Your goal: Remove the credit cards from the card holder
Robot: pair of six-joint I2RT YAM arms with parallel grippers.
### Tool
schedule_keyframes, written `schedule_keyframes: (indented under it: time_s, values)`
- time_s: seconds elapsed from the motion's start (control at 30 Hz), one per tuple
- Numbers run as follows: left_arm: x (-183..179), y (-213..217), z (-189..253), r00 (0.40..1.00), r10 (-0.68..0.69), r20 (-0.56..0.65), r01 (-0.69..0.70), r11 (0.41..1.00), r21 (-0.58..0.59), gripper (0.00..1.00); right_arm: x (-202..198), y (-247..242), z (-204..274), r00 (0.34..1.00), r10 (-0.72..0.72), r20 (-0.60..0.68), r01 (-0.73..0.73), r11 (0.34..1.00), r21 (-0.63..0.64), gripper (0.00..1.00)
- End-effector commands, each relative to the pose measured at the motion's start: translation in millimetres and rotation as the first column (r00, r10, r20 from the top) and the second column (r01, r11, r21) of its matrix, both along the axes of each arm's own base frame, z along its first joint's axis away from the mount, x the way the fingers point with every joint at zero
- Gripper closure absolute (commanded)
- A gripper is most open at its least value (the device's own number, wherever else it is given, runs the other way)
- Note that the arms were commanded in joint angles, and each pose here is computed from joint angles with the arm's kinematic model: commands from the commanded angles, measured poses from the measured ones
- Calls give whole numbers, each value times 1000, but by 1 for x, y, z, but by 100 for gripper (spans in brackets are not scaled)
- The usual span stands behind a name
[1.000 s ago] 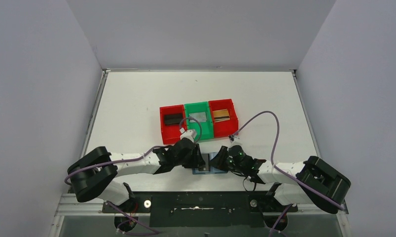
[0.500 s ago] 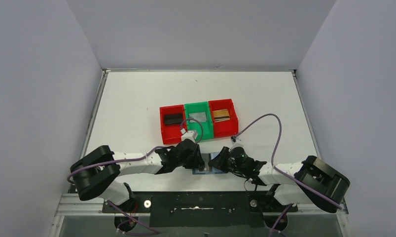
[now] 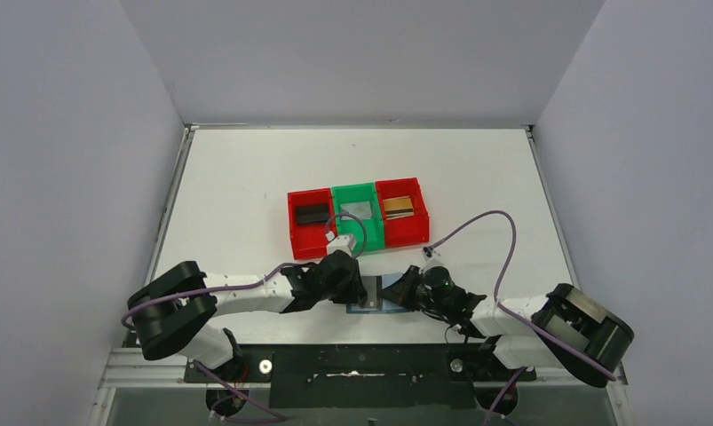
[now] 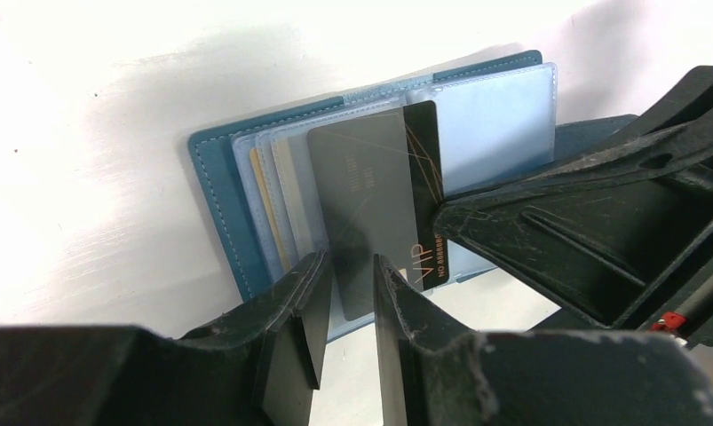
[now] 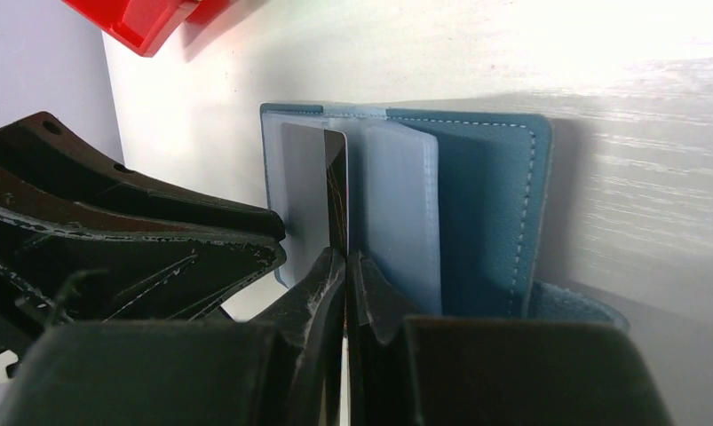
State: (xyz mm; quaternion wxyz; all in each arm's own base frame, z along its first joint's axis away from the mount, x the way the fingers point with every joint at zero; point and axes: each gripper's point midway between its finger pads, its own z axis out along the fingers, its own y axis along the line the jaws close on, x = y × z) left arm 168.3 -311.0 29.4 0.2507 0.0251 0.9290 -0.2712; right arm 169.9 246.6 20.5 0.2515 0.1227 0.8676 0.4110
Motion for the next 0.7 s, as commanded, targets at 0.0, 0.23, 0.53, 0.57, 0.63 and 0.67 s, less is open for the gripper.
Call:
schedule_keyframes:
  time_s: [0.0,0.23,0.53,0.57,0.63,0.67]
  values:
    - [-4,21,-20,999,26,-26,-23,991,130,76,4,-9,2,999,-34,19,34,999,-4,100]
    - [-4,19,-22,999,19,-33,-14,991,129,76,5,-13,3,999,-46,19,46,999,-10,93]
    - [-4,15,-19,999,3,-32,1,992,124,78,9,-9,3,997,-74,7,74,997,24,74]
    - [-4,16,-19,999,3,-33,1,992,126,78,10,-9,3,997,-75,8,75,997,25,73]
    - [-4,16,-19,999,3,-34,2,992,127,79,11,-9,2,997,-76,10,76,997,19,72]
    - [-4,16,-19,999,3,-32,1,992,127,80,11,-7,2,998,-66,16,66,998,17,72]
